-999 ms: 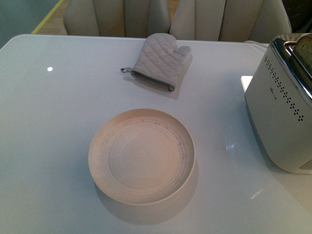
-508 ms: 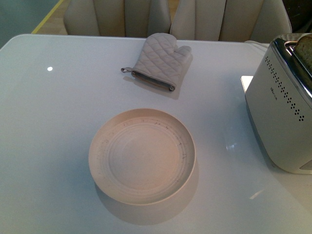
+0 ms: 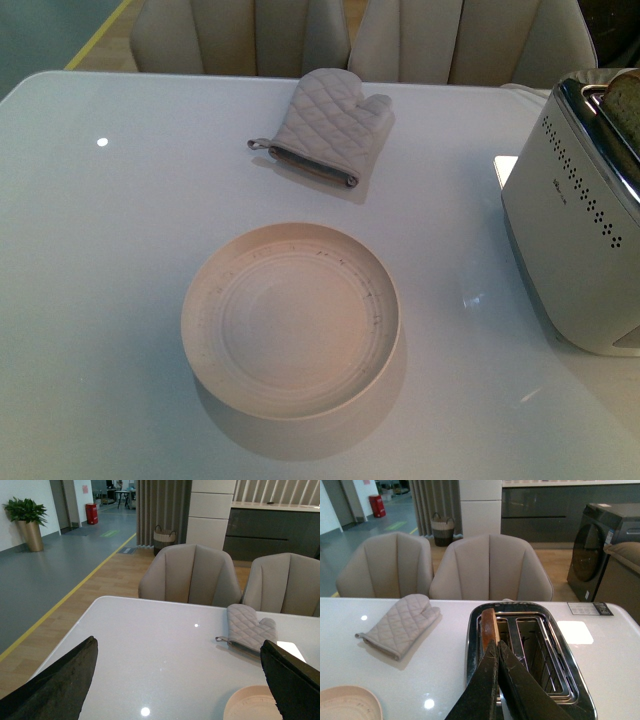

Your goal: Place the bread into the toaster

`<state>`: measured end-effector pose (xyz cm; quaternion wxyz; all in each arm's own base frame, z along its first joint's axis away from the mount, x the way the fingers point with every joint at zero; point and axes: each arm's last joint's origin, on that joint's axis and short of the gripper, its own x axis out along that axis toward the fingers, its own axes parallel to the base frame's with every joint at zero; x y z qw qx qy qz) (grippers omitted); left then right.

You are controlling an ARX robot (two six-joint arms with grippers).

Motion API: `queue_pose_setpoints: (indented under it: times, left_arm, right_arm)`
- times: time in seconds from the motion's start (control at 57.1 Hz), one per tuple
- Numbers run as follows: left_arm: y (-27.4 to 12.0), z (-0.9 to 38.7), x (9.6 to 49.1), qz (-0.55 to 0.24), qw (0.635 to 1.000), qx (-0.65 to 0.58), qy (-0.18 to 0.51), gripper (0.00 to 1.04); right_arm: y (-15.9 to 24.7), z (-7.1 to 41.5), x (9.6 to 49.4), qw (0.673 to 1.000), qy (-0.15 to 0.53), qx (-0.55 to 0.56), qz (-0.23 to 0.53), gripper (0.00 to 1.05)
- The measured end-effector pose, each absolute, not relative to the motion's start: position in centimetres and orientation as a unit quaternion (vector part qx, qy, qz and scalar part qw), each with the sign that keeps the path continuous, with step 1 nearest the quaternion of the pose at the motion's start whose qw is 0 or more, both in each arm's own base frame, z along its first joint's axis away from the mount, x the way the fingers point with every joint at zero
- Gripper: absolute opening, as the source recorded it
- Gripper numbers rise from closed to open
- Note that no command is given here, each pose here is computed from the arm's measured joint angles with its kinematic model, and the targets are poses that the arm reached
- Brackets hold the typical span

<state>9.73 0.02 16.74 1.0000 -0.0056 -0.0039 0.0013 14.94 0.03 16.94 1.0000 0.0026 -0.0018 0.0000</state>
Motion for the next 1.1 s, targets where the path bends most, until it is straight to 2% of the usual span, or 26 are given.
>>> queue_pose_setpoints:
  times: [1.104]
  left_arm:
    - [0.0,16.7,9.7,0.001,1.000,-0.006,-0.004,0.97]
  right_arm:
    - [0.0,17.2,10.9,1.000,-0.009,0.003,0.001,0.02]
